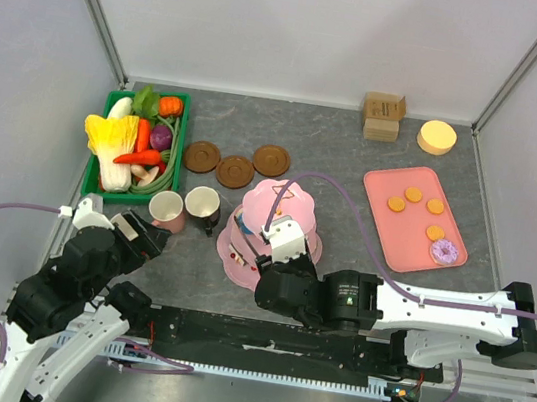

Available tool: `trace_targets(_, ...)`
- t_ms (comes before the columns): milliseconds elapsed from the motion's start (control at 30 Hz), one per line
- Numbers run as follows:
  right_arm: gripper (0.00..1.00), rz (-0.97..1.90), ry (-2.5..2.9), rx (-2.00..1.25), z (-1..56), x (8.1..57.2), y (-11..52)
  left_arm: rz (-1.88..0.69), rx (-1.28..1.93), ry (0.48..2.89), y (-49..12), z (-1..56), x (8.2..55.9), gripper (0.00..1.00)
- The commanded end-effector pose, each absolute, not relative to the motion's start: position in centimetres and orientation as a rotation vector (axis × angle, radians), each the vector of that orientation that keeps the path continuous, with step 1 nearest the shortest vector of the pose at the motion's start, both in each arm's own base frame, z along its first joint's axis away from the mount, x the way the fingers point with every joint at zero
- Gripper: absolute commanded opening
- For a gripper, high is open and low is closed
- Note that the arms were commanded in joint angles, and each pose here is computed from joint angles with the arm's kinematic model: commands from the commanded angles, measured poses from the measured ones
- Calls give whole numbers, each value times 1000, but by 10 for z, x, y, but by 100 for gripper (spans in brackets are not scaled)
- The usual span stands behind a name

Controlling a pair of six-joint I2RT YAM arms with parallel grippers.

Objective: Serve the afternoon tea

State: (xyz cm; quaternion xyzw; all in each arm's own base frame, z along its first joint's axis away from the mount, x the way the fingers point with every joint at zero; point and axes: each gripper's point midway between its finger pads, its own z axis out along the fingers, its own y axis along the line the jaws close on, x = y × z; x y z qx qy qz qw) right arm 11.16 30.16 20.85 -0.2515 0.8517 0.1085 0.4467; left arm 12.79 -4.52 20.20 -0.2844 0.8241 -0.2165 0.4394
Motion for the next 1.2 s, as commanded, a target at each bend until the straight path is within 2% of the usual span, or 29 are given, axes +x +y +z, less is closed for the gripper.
trace_targets(0, 59, 279, 2073, -542, 217, 120, 307, -554, -679, 2028, -47, 206, 130, 99)
trace_targets(667, 61, 348, 2116, -532, 222, 112, 292, -550, -682, 2031, -47, 205, 131, 99)
trace_targets(1167, 60, 555, 2145, -624, 237, 87, 283, -547, -685, 2039, -48, 204, 131, 99)
